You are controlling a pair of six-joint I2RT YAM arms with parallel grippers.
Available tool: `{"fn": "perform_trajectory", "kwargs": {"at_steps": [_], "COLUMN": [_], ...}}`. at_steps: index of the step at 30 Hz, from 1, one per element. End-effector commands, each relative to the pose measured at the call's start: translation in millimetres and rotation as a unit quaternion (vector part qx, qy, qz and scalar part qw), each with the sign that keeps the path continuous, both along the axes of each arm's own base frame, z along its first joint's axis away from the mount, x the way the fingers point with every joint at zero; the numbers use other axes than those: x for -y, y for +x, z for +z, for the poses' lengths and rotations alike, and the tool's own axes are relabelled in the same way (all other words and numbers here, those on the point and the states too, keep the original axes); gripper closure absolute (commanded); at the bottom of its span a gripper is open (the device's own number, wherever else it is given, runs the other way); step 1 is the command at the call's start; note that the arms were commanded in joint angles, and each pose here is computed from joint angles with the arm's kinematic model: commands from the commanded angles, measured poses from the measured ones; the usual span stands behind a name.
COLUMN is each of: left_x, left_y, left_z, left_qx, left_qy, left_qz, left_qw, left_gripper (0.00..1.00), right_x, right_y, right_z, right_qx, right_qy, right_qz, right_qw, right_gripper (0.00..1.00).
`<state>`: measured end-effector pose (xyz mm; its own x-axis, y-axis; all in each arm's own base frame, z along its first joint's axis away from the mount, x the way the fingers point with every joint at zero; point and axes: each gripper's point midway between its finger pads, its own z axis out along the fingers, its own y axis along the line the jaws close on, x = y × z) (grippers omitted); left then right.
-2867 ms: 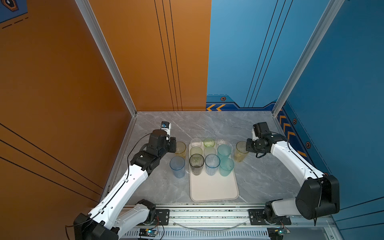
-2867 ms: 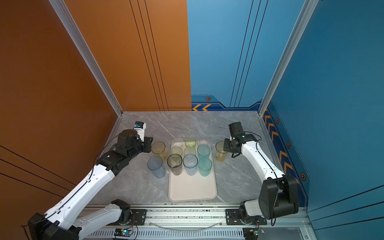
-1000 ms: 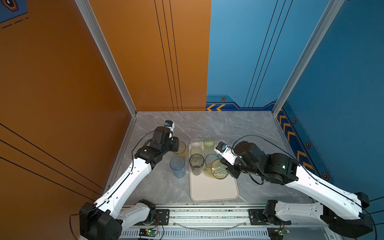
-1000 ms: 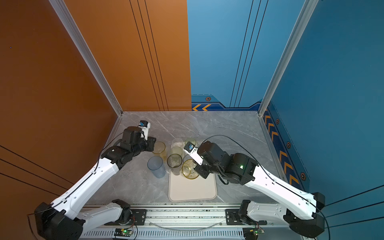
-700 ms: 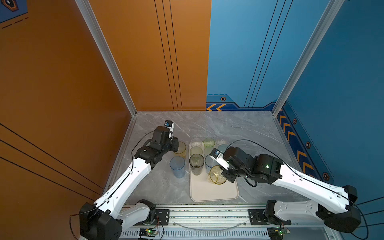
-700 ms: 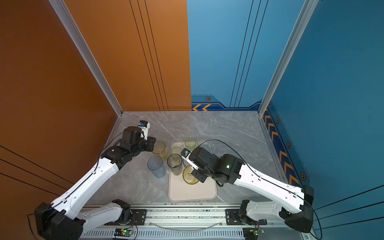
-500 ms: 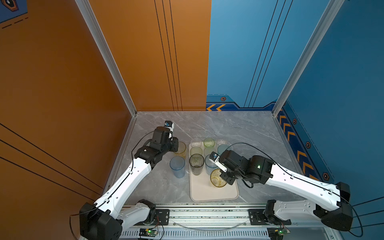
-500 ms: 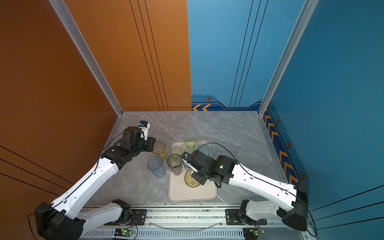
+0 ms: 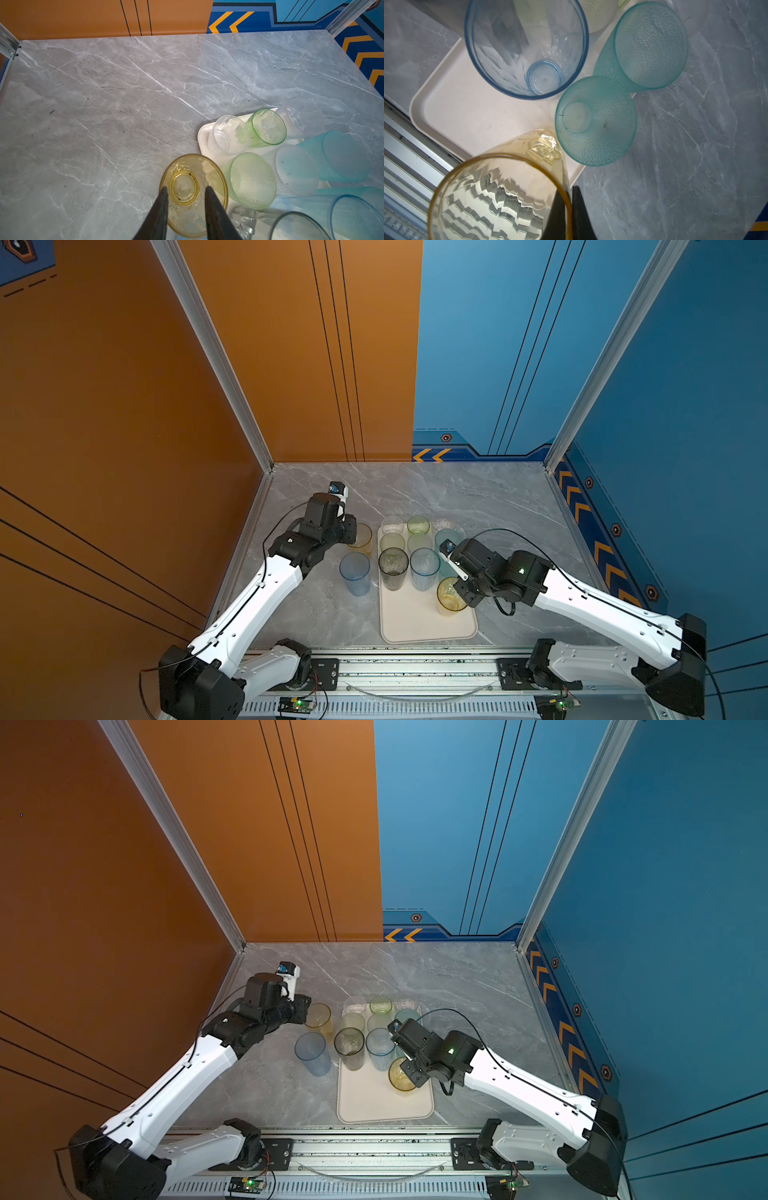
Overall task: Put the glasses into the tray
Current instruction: 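Lower the yellow cup onto the tray beside the teal cups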
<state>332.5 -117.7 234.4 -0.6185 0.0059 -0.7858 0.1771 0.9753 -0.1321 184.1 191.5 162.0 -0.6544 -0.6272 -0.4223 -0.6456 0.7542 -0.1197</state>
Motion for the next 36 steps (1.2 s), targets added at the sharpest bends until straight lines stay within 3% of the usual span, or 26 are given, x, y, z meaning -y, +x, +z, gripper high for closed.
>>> {"fn": "perform_trajectory", "kwargs": {"at_steps": [1,6,16,36], "left_x": [-4.9,-6.7,-5.8,-8.3], "left_y": [3.9,4.4,6.6,6.8], "left_z": [15.0,13.8,13.6,11.7], "left_qx": [0.015,0.014,0.012,0.007], "left_qy": [0.005,0.007,0.007,0.012], "left_qz": [0.003,0.006,0.003,0.003], "left_qw": [1.000,1.000,1.000,1.000], "left_gripper": [0.69,0.69,0.69,0.69], "right_x": [11.8,19.8,27.0,19.7], "right_y": [2.6,5.0,9.9,7.0], "right_z": [-2.4,-6.6,-2.1,-31.3], "right_qx": [0.001,-0.004,-0.012,-0.068], "right_qy": [-0.017,-0.039,-0.015,-0.035], "right_qz": [-0.023,-0.027,-0.042,-0.025], "right_qw": [1.000,0.999,0.999,0.997], "right_gripper": [1.00,1.00,1.00,1.00]}}
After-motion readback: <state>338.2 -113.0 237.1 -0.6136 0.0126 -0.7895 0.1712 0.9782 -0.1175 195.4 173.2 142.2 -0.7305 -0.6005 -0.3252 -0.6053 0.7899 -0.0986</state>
